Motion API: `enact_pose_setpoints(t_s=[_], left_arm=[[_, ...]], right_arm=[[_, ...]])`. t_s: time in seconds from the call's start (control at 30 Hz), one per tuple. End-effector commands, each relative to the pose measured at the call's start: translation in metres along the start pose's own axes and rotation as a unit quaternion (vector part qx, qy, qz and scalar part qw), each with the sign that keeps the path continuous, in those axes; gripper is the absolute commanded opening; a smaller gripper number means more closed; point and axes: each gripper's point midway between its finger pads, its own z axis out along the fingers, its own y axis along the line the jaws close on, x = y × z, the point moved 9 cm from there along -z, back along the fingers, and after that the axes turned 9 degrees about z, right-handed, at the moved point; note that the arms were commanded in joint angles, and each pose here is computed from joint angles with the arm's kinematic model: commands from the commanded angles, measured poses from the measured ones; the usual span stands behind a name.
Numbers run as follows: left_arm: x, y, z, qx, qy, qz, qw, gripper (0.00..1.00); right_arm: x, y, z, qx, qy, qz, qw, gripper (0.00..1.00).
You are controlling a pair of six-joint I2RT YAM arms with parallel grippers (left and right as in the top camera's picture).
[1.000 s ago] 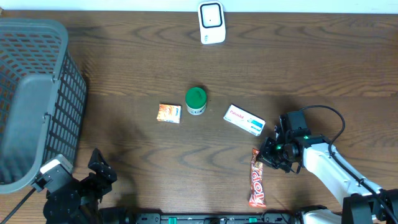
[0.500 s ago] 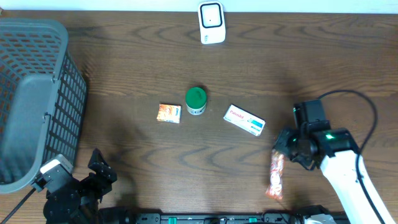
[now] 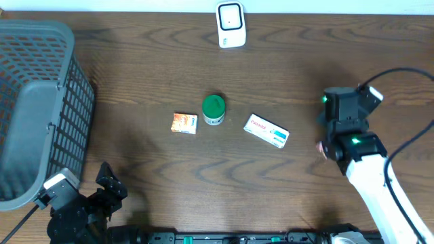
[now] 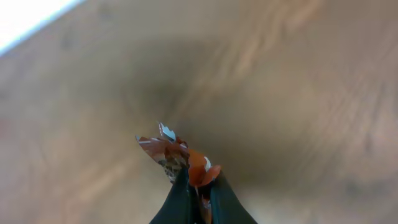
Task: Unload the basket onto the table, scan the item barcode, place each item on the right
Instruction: 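Lift the chocolate bar with the right gripper toward the table center, then lower the chocolate bar beside the bottle and open the right gripper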
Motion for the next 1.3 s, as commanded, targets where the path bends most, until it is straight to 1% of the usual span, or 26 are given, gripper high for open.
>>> enact_pose_setpoints(t_s=[0.0,0.1,0.2,0.3,0.37,0.4,0.43,0.57,0.7,0.77,0.93,1.1,1.2,1.27], left_arm=[[0.000,0.001,0.000,-0.006,-0.001,-0.005,1.000,0.87],[0.000,0.001,0.000,-0.006,-0.001,-0.005,1.000,0.87],[0.000,0.001,0.000,-0.006,-0.001,-0.005,1.000,0.87],[0.000,0.001,0.000,-0.006,-0.001,-0.005,1.000,0.87],[0.000,0.001,0.000,-0.006,-0.001,-0.005,1.000,0.87],[0.000,0.001,0.000,-0.006,-0.001,-0.005,1.000,0.87],[0.000,0.001,0.000,-0.006,-0.001,-0.005,1.000,0.87],[0.000,0.001,0.000,-0.006,-0.001,-0.005,1.000,0.87],[0.000,0.001,0.000,-0.006,-0.001,-0.005,1.000,0.87],[0.000,0.001,0.000,-0.006,-0.001,-0.005,1.000,0.87],[0.000,0.001,0.000,-0.006,-0.001,-0.005,1.000,0.87],[0.000,0.001,0.000,-0.006,-0.001,-0.005,1.000,0.87],[0.000,0.001,0.000,-0.006,-0.001,-0.005,1.000,0.87],[0.000,0.001,0.000,-0.006,-0.001,-0.005,1.000,0.87]], right_arm=[[-0.007,0.013,0.016,0.019,-0.060,-0.061,0.996,0.02],[-0.002,0.035,0.030,-0.011,-0.082,-0.107,0.991,0.02],[-0.001,0.056,0.034,-0.029,-0.128,-0.140,0.981,0.02],[0.000,0.079,0.027,-0.028,-0.199,-0.189,0.961,0.02],[0.007,0.093,0.021,-0.035,-0.223,-0.240,0.944,0.01],[0.013,0.100,0.018,-0.041,-0.228,-0.268,0.935,0.02],[0.016,0.103,0.016,-0.041,-0.234,-0.279,0.931,0.02],[0.036,0.114,0.013,-0.055,-0.231,-0.304,0.923,0.02],[0.056,0.124,0.015,-0.054,-0.233,-0.385,0.891,0.02],[0.071,0.128,0.018,-0.056,-0.231,-0.411,0.880,0.02],[0.117,0.135,0.018,-0.048,-0.232,-0.443,0.865,0.01],[0.165,0.147,-0.008,-0.083,-0.246,-0.461,0.848,0.02],[0.183,0.150,-0.027,-0.111,-0.249,-0.450,0.850,0.01],[0.188,0.149,-0.037,-0.108,-0.259,-0.434,0.856,0.01]])
